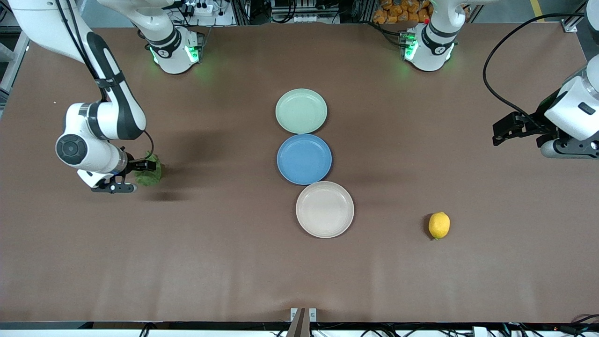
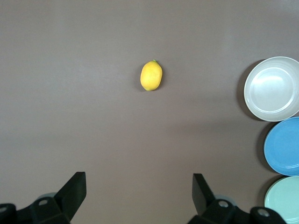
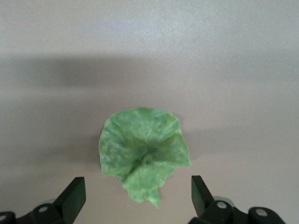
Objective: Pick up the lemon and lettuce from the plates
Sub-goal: 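Carry the lettuce leaf away from the plates with the right gripper, then open the right gripper to drop the lettuce on the table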
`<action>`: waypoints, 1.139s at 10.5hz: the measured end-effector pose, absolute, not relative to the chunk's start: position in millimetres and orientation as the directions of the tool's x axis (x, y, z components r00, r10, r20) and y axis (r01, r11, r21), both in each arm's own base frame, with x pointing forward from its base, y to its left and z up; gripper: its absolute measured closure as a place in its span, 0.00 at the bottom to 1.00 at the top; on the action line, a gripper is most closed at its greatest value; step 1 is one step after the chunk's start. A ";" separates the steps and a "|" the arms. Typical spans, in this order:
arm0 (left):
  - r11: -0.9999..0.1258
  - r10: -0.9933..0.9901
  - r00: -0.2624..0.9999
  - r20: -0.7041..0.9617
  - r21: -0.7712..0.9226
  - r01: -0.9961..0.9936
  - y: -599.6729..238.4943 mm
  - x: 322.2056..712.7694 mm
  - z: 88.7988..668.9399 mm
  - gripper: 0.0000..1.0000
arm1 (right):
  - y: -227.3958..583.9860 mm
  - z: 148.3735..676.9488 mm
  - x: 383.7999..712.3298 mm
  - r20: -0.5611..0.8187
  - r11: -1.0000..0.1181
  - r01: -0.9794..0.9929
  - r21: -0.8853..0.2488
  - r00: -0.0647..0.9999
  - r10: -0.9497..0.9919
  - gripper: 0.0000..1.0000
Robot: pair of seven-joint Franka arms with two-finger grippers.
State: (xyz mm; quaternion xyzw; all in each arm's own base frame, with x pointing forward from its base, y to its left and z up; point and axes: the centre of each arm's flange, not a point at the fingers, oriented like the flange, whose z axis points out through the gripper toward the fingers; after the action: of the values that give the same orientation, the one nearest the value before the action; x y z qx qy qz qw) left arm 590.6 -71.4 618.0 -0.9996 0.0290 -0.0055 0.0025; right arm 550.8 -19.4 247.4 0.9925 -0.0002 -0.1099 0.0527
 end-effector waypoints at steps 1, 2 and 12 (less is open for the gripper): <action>-0.998 -0.058 0.998 0.011 -0.005 -0.058 -71.4 590.6 618.0 0.00 | -16.1 259.7 556.5 -0.227 -0.994 0.015 0.108 0.974 -0.009 0.00; -0.998 -0.057 0.998 0.010 -0.005 -0.057 -71.1 590.6 618.0 0.00 | -12.3 274.1 563.5 -0.226 -0.994 0.020 0.111 0.974 -0.006 0.00; -0.999 -0.048 0.999 0.002 -0.010 -0.048 -65.1 582.2 627.7 0.00 | 1.1 454.7 601.9 -0.050 -0.993 0.005 0.119 0.999 0.000 0.00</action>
State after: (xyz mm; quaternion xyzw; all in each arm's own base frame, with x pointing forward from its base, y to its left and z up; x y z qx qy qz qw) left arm 582.2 -65.1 627.7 -0.9997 0.0241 -0.0012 0.0052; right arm 601.9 1.1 454.7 0.9979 0.0012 -0.0248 0.0595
